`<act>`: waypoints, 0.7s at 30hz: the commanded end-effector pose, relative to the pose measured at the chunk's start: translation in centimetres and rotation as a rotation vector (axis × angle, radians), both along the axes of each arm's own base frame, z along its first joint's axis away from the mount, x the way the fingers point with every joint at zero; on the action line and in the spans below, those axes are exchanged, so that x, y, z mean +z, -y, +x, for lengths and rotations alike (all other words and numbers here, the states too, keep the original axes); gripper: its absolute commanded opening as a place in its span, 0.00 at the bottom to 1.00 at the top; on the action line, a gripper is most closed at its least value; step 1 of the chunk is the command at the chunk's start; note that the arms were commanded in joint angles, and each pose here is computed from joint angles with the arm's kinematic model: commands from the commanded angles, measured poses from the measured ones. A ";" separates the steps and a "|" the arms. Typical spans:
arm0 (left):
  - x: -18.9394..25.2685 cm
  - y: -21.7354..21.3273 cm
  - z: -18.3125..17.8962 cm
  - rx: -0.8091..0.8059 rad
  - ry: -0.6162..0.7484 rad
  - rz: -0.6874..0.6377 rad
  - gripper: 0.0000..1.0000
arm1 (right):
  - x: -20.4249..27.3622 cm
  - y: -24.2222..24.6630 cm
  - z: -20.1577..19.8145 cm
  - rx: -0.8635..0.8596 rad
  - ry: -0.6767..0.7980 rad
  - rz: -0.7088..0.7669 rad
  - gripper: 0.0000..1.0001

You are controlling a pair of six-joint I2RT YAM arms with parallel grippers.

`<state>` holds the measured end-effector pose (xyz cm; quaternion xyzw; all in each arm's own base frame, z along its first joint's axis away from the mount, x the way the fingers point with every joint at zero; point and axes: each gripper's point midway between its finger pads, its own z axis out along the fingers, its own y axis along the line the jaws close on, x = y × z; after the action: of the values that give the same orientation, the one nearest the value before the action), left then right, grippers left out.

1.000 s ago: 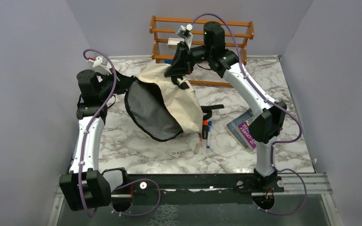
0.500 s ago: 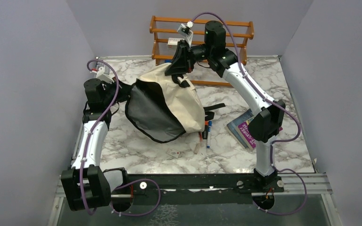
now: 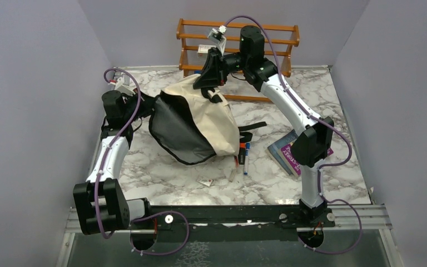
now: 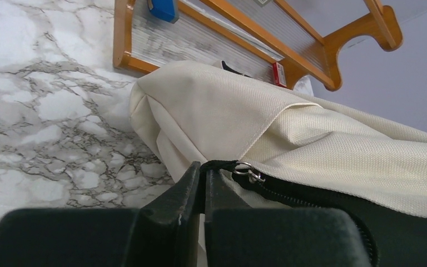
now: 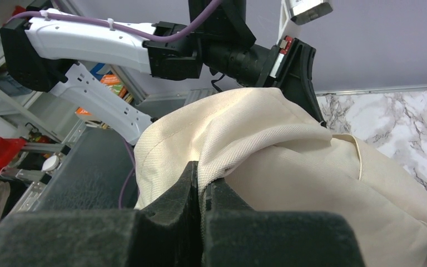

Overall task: Pack the student bag
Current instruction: Unzip the student bag at the center of the board.

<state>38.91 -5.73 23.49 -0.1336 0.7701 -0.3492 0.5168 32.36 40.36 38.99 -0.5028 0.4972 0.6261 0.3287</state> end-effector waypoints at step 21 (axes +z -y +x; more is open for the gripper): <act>4.3 -3.6 -3.0 0.140 0.006 0.137 0.99 | 4.4 1.7 10.0 -0.659 0.115 0.059 0.00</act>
<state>36.27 -3.68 27.23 -0.1385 0.7713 -0.3027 0.5425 40.59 40.91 38.47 -0.3860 0.6052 0.5142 0.4694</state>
